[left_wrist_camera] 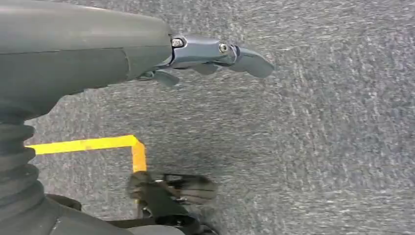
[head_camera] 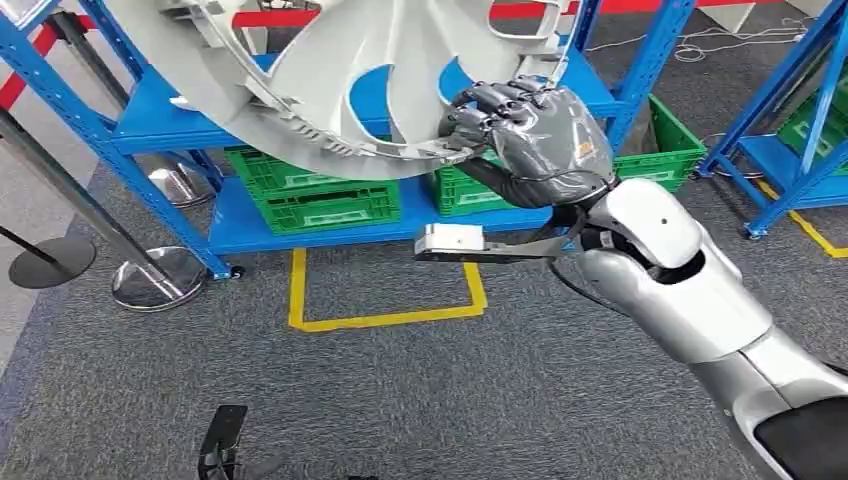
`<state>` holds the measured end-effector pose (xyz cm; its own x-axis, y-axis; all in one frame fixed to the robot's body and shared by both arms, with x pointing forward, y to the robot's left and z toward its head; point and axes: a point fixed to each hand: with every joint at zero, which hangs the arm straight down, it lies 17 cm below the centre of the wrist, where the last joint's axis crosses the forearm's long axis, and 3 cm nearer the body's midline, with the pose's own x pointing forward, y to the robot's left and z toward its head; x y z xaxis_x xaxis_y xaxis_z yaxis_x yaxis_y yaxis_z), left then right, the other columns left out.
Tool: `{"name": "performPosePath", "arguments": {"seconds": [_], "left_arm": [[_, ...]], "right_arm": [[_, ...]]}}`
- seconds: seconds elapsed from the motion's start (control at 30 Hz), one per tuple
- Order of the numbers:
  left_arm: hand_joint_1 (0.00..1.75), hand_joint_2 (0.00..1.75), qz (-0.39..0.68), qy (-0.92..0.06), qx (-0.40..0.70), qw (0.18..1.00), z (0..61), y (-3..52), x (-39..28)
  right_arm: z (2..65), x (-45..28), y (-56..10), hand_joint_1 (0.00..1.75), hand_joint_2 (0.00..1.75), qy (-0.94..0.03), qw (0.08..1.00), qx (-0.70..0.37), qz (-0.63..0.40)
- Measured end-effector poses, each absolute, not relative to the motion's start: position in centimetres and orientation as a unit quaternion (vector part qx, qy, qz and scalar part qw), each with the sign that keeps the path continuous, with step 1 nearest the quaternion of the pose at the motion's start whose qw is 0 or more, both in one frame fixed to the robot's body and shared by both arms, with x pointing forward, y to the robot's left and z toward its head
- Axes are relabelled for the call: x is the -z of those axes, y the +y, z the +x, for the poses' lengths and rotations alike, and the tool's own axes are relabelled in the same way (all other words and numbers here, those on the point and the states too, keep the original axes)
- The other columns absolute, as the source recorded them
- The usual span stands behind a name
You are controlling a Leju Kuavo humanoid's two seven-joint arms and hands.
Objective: Take the parts from the cabinet and place them on the table.
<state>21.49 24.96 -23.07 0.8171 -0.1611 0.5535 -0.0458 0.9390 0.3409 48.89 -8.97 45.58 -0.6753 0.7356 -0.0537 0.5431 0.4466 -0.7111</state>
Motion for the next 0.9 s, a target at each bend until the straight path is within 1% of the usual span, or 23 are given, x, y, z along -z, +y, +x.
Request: {"name": "performPosePath", "arguments": {"seconds": [0.43,0.57,0.9], "left_arm": [[0.00,1.75,0.172,-0.302,0.031,0.937,21.64,24.94,23.02],[0.00,1.75,0.175,-0.312,0.029,0.933,21.66,25.12,22.86],[0.00,1.75,0.177,-0.317,0.031,0.931,21.47,25.51,22.88]], "right_arm": [[48.92,-45.60,-9.05,1.75,1.75,-0.840,0.133,-0.362,-0.380],[49.08,-44.98,-8.94,1.75,1.75,-0.857,0.166,-0.363,-0.325],[49.30,-45.92,-9.56,1.75,1.75,-0.861,0.169,-0.354,-0.323]]}}
